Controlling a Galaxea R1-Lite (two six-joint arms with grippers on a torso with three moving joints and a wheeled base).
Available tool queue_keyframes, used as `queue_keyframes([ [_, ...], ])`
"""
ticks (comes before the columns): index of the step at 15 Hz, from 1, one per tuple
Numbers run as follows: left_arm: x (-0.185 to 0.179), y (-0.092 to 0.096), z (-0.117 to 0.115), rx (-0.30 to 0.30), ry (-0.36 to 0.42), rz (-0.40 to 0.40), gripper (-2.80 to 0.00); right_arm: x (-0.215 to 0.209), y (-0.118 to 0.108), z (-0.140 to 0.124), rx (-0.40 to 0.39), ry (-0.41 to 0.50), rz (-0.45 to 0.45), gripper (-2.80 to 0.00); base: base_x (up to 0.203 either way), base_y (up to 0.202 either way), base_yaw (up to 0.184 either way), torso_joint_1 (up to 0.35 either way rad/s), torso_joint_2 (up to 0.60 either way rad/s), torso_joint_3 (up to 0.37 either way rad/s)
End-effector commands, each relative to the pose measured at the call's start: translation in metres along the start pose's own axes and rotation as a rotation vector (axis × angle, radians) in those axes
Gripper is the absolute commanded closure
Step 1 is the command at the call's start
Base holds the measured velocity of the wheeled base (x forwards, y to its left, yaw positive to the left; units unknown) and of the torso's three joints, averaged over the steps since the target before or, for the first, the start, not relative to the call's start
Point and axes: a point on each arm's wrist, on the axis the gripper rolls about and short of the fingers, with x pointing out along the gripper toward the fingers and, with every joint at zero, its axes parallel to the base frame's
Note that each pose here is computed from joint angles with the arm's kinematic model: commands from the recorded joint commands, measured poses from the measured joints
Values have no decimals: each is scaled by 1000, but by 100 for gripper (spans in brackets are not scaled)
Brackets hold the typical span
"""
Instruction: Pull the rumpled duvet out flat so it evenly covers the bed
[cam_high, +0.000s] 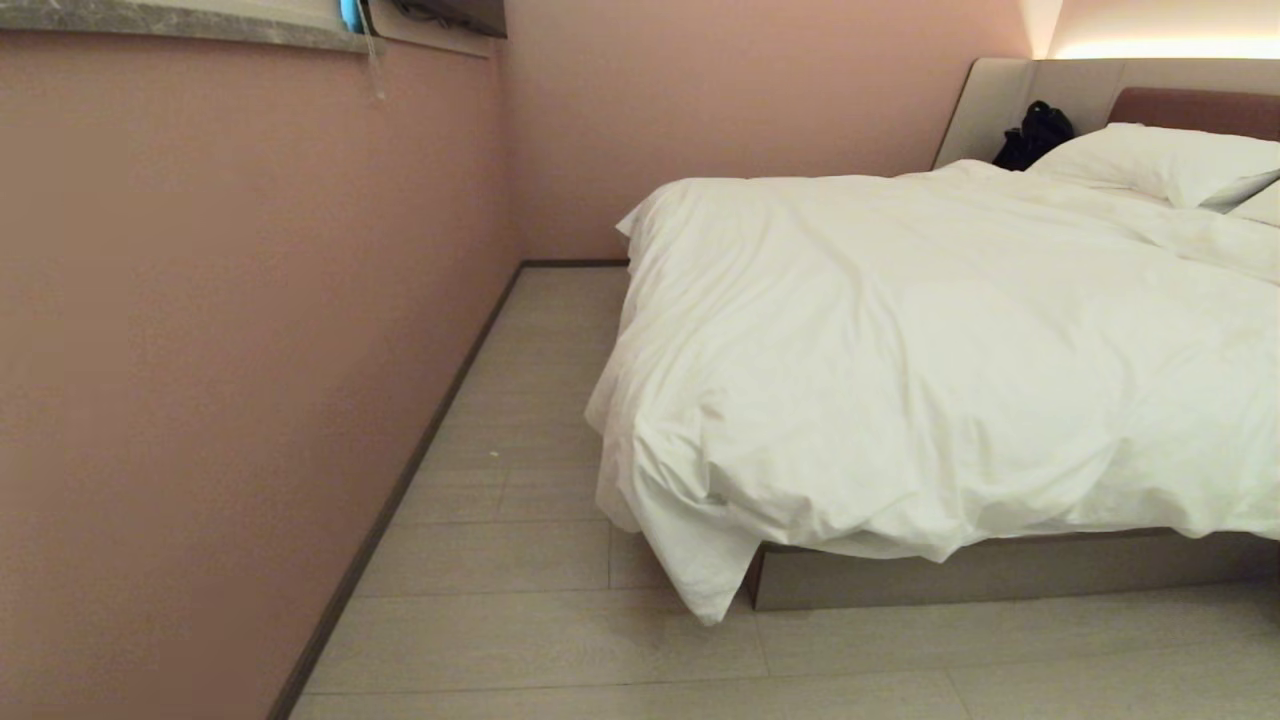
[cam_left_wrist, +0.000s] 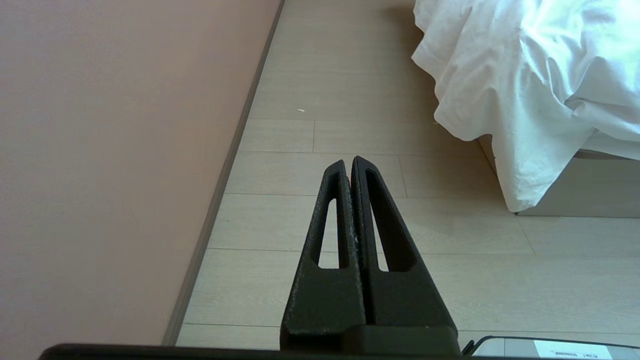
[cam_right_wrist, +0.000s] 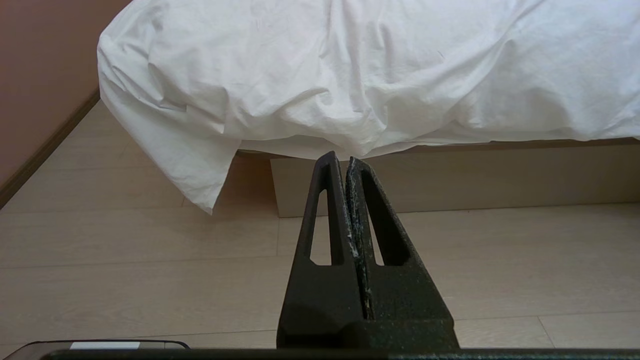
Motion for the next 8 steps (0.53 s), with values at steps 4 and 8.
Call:
queue_keyframes([
  [4, 0, 0, 0, -1, 0, 2, 0, 0, 0, 0, 1, 1, 0, 0, 0, 0, 0, 0, 0, 0],
  [8, 0, 0, 0, -1, 0, 2, 0, 0, 0, 0, 1, 0, 0, 0, 0, 0, 0, 0, 0, 0],
])
